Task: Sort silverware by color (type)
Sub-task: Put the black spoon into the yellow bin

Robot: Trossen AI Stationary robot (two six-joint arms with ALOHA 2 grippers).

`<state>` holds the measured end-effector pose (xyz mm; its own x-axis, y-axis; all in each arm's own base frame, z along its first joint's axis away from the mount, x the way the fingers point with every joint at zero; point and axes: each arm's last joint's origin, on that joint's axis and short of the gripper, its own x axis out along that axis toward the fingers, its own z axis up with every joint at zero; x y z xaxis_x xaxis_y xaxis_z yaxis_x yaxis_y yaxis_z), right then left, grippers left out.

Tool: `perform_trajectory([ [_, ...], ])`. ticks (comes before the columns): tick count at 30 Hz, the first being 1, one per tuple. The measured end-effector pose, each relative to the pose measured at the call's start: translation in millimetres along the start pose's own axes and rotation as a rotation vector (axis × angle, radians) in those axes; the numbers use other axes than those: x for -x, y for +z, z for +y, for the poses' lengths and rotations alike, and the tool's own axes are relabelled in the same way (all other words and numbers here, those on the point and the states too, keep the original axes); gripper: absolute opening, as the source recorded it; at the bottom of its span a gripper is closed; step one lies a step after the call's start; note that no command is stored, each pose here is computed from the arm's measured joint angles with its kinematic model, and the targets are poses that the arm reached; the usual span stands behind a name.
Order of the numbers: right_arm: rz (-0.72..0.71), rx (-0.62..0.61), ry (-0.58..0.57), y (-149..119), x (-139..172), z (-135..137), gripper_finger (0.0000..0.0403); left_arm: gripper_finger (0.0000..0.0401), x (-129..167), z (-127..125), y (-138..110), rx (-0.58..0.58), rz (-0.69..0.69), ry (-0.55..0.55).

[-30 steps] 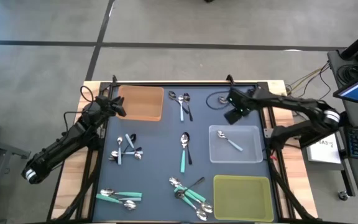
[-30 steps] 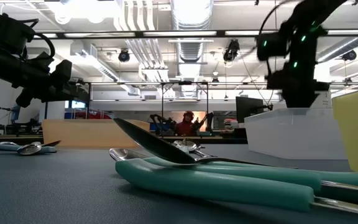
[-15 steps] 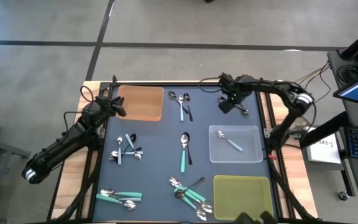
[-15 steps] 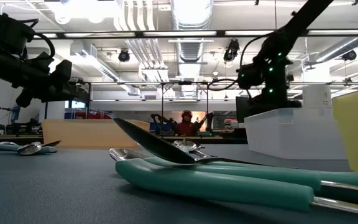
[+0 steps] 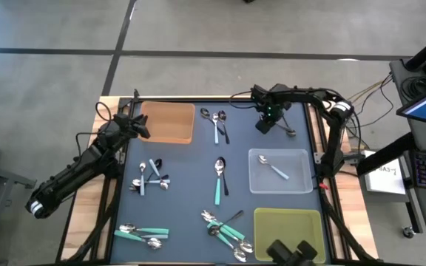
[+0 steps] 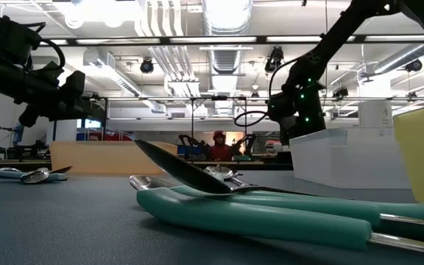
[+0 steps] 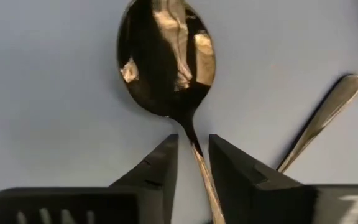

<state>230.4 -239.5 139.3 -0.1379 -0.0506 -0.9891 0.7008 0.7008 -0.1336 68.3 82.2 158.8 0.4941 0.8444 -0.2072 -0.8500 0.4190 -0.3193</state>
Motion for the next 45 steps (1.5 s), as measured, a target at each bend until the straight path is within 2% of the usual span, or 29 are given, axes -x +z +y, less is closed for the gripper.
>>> perform_trajectory([
  [5,-0.021,-0.006,0.030,-2,7,-1,0.0017,0.0089,0,0,0,0.000,0.000,0.000],
  [13,-0.106,-0.077,0.050,-14,41,-3,0.0010,0.0089,0,0,0,0.000,0.000,0.000],
  [19,-0.237,-0.131,0.218,-39,91,8,0.0010,0.0089,0,0,0,0.000,0.000,0.000],
  [23,-0.261,-0.086,0.347,-72,127,30,0.0009,0.0089,0,0,0,0.000,0.000,0.000],
  [26,-0.259,-0.048,0.395,-105,151,51,0.0009,0.0089,0,0,0,0.000,0.000,0.000],
  [33,-0.266,0.025,0.533,-182,187,113,0.0009,0.0089,0,0,0,0.000,0.000,0.000],
  [38,-0.232,0.113,0.610,-235,189,166,0.0009,0.0089,0,0,0,0.000,0.000,0.000],
  [45,-0.114,0.303,0.585,-304,162,228,0.0009,0.0089,0,0,0,0.000,0.000,0.000],
])
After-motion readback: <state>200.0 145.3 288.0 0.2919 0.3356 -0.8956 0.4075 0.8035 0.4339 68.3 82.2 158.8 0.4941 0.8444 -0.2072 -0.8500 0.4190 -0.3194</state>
